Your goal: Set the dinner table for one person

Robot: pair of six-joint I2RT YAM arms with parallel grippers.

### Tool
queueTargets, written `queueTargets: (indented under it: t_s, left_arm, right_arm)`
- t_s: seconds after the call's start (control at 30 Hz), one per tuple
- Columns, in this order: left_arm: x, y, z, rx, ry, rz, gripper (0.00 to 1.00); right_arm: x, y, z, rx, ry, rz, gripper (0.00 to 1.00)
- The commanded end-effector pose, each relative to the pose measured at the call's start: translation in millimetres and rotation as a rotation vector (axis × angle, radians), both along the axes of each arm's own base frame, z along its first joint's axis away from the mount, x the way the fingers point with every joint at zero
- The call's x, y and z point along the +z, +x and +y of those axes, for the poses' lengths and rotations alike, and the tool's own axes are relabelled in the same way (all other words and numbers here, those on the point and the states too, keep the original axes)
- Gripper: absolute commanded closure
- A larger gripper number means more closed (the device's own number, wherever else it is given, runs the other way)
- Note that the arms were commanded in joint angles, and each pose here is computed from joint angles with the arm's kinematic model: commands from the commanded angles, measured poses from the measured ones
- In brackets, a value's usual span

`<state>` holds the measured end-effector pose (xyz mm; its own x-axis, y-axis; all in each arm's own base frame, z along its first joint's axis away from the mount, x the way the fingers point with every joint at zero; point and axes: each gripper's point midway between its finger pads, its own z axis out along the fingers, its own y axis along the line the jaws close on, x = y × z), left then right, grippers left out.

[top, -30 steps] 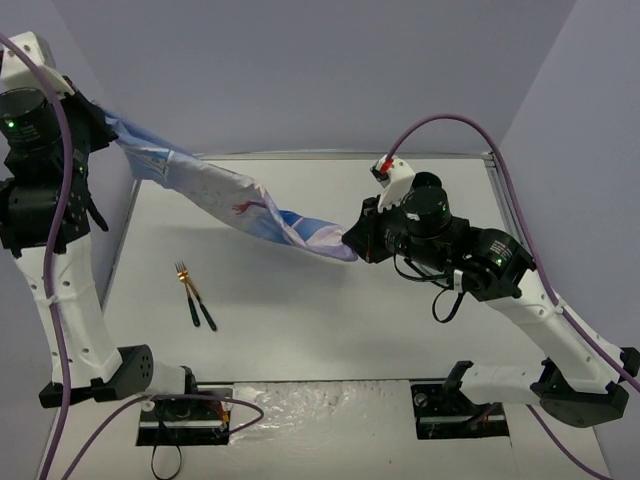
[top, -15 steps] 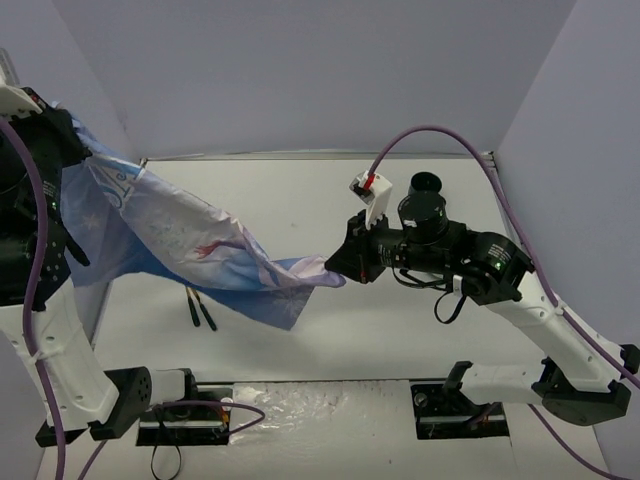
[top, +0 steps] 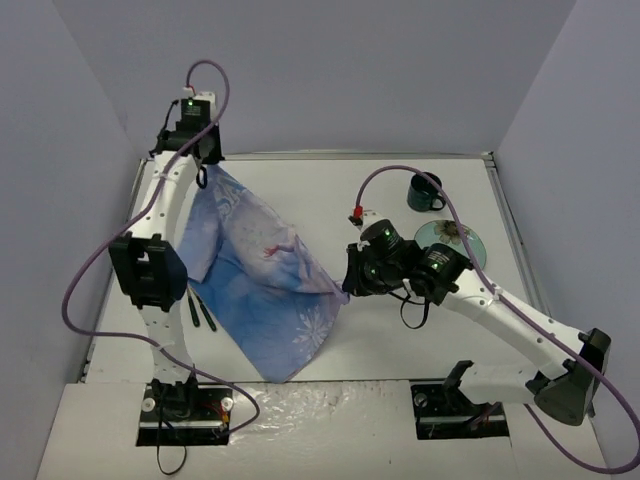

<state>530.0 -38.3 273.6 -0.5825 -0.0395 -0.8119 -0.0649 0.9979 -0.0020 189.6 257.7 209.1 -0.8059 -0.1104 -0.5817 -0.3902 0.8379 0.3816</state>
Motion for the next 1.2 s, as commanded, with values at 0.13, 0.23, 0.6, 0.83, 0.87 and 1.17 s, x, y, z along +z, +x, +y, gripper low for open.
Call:
queueTargets:
  t_s: [0.13,0.23,0.6,0.83,0.87,1.17]
  left_arm:
    - [-23,54,-14,0.079,-0.051,-0.080,1.00]
    - [-39,66,-25,0.060,-0.051,-0.064,1.00]
    - [-46,101,-81,-0.119,0.052,-0.183,1.00]
    - [-53,122,-102,-0.111,0.021,-0.212,0.98]
    - [-52,124,-102,-0.097,0.011,-0.220,0.96]
    - [-60,128,-79,-0.006,-0.062,-0.192,0.71]
  right_arm:
    - [-45,53,-43,-0.202,-0.071,0.004,1.00]
    - [-63,69,-60,-0.242,-0.094,0.034,1.00]
    - [-101,112,-97,-0.347,-0.098,0.139,1.00]
    - [-114,125,-109,-0.431,-0.110,0.182,1.00]
    - [-114,128,-114,-0.451,-0.113,0.178,0.99]
    - [-127,138,-144,-0.565,-0.075,0.257,0.90]
